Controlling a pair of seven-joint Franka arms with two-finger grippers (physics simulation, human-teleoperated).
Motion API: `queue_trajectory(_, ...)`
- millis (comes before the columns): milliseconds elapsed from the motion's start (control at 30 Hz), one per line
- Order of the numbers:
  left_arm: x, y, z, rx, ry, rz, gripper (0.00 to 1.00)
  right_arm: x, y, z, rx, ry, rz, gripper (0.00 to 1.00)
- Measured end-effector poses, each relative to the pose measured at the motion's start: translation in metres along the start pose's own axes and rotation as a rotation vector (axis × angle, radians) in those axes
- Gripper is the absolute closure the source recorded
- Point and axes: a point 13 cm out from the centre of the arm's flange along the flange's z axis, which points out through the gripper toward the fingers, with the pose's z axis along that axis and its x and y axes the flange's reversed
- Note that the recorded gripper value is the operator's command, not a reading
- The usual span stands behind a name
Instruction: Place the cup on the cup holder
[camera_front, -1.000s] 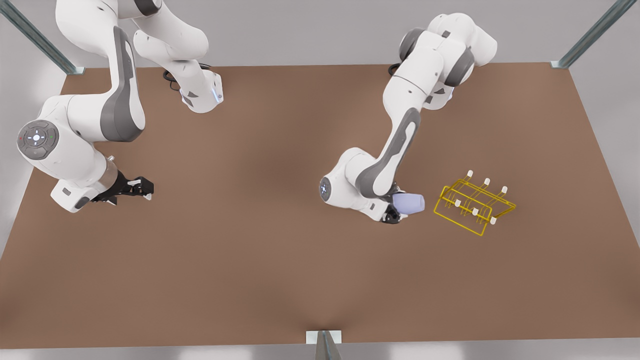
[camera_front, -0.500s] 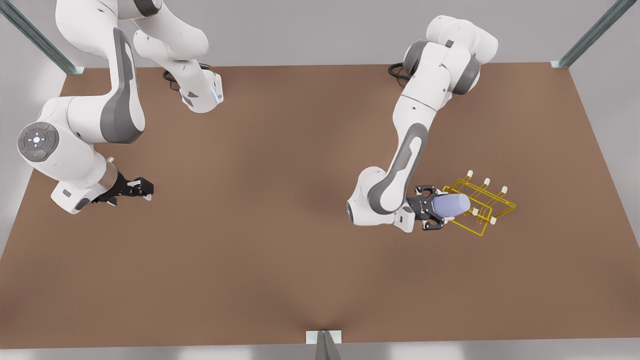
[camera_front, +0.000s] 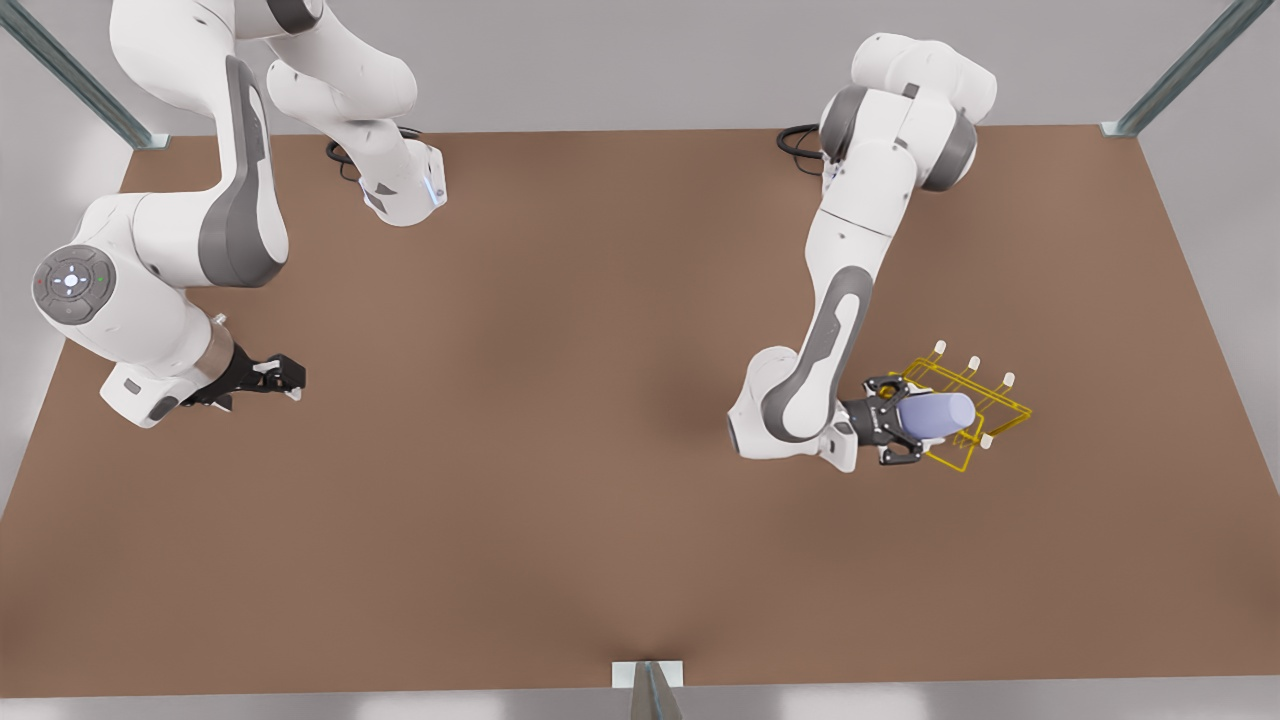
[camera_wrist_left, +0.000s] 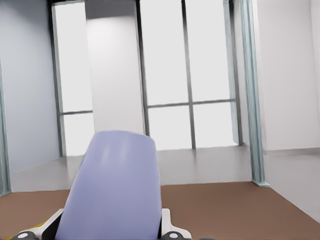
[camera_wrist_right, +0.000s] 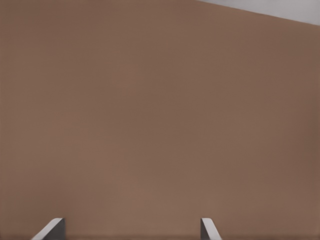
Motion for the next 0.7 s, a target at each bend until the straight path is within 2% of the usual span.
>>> queue_trajectory(700, 0.021, 0.017, 0.049, 0.010, -0.078, 0.009, 0.20, 0.001, 0.000, 0.001, -0.001, 0.005, -0.005, 0.00)
